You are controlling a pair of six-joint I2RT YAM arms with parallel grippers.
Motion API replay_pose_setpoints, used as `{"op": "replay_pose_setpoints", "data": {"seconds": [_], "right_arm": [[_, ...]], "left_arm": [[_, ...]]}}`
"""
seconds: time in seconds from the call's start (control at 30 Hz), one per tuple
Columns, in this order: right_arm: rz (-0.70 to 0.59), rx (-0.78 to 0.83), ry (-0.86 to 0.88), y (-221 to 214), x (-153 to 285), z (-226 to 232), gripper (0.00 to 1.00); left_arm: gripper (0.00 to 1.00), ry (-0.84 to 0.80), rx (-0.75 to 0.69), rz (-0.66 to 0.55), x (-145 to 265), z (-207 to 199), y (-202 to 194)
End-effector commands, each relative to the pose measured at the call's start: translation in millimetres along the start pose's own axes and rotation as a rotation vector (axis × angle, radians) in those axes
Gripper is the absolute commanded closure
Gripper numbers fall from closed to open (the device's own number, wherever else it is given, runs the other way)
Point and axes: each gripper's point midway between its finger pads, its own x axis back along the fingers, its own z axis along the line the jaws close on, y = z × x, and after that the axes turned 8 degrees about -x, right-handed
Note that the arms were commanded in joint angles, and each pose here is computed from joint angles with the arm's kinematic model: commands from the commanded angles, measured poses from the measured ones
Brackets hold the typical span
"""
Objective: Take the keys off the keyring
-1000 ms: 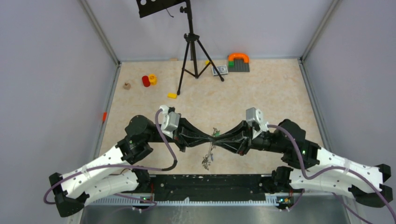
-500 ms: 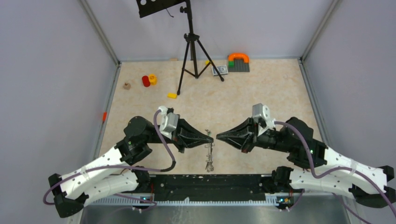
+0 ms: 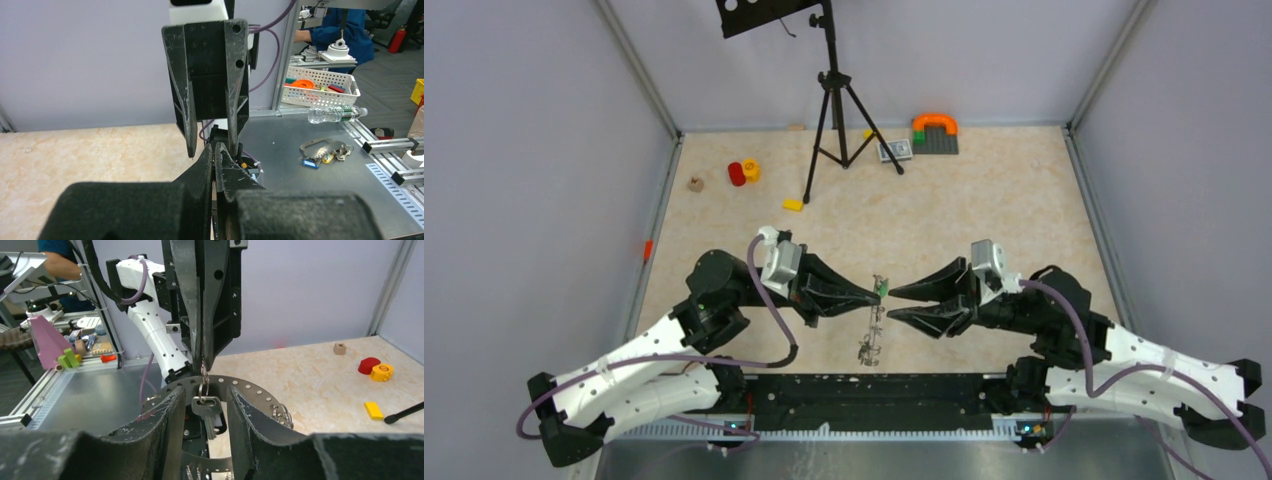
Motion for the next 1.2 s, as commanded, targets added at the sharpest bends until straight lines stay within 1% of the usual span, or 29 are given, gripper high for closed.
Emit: {"op": "replay_pose_setpoints", "data": {"seconds": [0.0,0.43,0.67,1.17], "right_arm": [[-0.142,0.005,0.054,25,-2,11,0.64],[-0.177,-0.022,0.081,24,-12,12,0.65],[-0.150,-0.046,0.078,12,-16,9,0.68],[-0.153,-0.065,0.114,11,-23,14,0.74]], "left_arm": [[1.00,-0.035,-0.072,-0.115,1,-9,36],[1.00,-0.049,-0.071,-0.123,-1,-11,37],[1.00,-0.050,-0.073,-0.124,0,-11,37],[1.00,-0.056,-0.069,-0.119,0,-12,34]]}}
